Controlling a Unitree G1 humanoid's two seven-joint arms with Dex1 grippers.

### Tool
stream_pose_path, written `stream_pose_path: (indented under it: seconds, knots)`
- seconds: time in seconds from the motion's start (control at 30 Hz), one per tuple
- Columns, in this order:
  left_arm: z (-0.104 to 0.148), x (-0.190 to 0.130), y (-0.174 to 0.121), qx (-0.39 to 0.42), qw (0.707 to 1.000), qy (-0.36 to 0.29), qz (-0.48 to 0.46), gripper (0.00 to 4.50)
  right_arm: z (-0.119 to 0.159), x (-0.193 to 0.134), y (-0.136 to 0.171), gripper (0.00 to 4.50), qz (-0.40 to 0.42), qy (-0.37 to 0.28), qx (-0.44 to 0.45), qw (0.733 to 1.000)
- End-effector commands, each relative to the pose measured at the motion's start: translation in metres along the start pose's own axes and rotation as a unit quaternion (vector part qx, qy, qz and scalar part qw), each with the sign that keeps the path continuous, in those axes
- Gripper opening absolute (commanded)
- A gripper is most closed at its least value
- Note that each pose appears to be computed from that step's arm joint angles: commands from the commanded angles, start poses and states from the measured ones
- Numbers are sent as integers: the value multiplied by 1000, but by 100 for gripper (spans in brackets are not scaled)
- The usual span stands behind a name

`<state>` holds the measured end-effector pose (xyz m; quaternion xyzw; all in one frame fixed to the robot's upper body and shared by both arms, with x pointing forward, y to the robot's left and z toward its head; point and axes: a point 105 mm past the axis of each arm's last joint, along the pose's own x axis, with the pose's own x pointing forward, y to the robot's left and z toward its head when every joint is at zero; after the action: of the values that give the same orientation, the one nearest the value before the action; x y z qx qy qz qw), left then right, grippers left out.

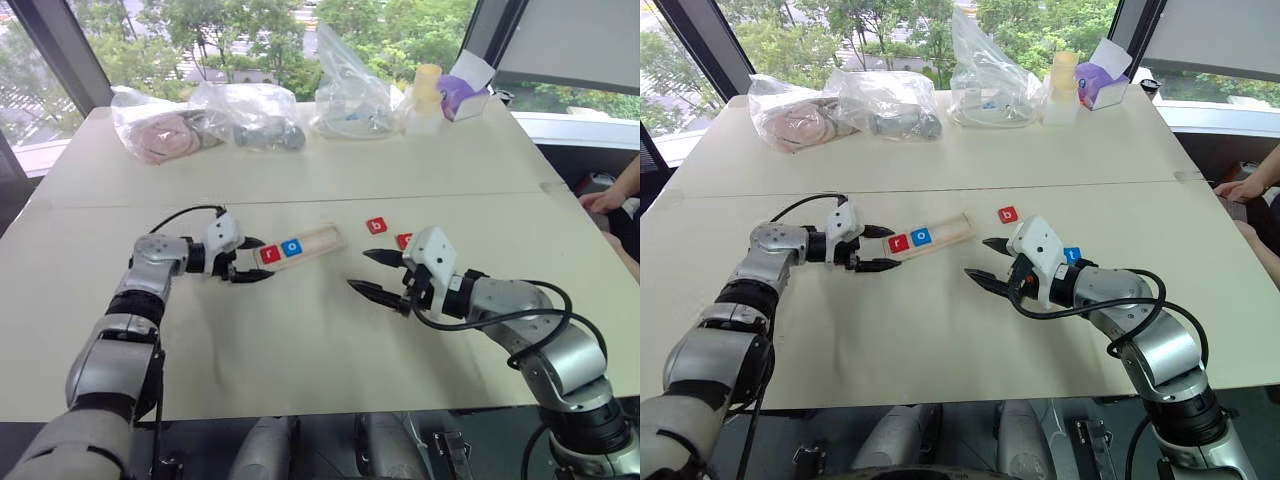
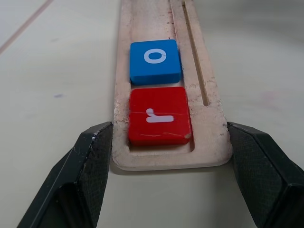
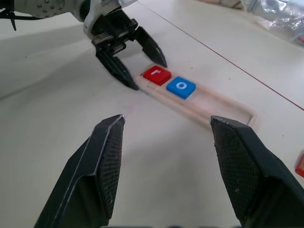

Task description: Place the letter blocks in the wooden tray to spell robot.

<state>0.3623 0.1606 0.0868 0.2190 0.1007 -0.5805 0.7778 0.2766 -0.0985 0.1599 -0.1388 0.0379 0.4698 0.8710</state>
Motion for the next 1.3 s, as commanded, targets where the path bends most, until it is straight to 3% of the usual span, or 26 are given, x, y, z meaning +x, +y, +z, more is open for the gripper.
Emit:
stream_pose_path:
  seconds: [0.03, 0.3, 1.0, 1.07, 1.1, 1.3]
  knots:
    - [-1, 10, -39, 14, 994, -9, -103, 312, 13, -4, -1, 293, -3, -14, -26, 1000]
    - [-4, 10, -79, 29, 988, -4, -152, 312, 13, -5, -5, 293, -1, -9, -30, 1000]
    - [-15, 8, -84, 49, 990, 40, -123, 312, 15, 0, -5, 293, 8, -10, -36, 999]
    - [-17, 8, -81, 43, 992, 43, -113, 419, 15, 1, -5, 293, 8, -11, -36, 999]
    - [-17, 8, -80, 41, 992, 44, -109, 446, 15, 1, -5, 293, 8, -11, -36, 999]
    - [-24, -14, -78, 23, 994, 61, -84, 446, 15, 4, -3, 293, 13, -13, -32, 999]
